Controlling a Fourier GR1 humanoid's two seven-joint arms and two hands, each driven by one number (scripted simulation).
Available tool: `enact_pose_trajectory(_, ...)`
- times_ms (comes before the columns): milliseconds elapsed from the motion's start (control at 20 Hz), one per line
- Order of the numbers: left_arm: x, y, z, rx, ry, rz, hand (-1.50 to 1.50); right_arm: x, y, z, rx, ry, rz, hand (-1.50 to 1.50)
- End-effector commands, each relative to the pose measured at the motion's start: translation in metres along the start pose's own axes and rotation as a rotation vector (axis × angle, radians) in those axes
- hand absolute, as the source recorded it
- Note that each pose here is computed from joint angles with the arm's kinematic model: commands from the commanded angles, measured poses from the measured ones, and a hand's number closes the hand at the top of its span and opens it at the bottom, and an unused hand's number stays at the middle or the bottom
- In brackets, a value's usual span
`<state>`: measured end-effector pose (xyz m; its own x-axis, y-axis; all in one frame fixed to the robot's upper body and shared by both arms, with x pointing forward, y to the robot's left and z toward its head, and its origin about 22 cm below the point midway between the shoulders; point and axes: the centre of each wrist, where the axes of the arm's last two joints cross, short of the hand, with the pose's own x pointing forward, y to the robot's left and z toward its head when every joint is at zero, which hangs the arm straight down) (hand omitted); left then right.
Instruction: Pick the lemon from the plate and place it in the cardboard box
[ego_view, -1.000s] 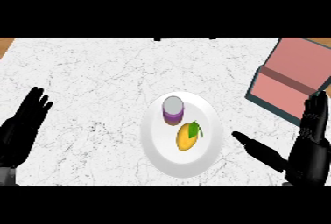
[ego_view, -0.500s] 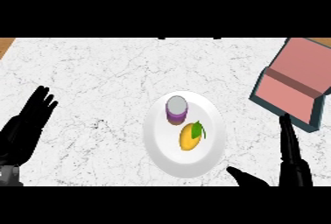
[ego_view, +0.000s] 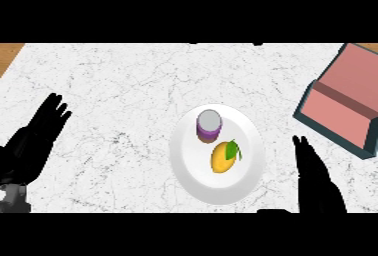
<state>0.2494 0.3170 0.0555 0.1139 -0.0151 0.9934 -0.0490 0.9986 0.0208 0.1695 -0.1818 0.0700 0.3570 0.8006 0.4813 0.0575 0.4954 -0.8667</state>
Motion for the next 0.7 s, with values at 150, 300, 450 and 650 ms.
enact_pose_trajectory(150, 0.007, 0.0, -0.005, -0.01, 0.003, -0.009, 0.0, 0.088, -0.008, 0.013, 0.161, 0.171, 0.071, -1.5)
enact_pose_trajectory(300, -0.001, 0.004, -0.001, -0.013, 0.027, 0.002, 0.0, 0.104, -0.007, 0.007, 0.176, 0.217, 0.088, -1.5)
enact_pose_trajectory(450, -0.007, 0.004, -0.002, 0.012, 0.01, 0.003, 0.0, 0.109, -0.01, 0.003, 0.201, 0.239, 0.107, -1.5)
enact_pose_trajectory(650, -0.002, 0.009, 0.004, -0.001, 0.021, -0.003, 0.0, 0.117, -0.007, -0.012, 0.229, 0.265, 0.12, -1.5)
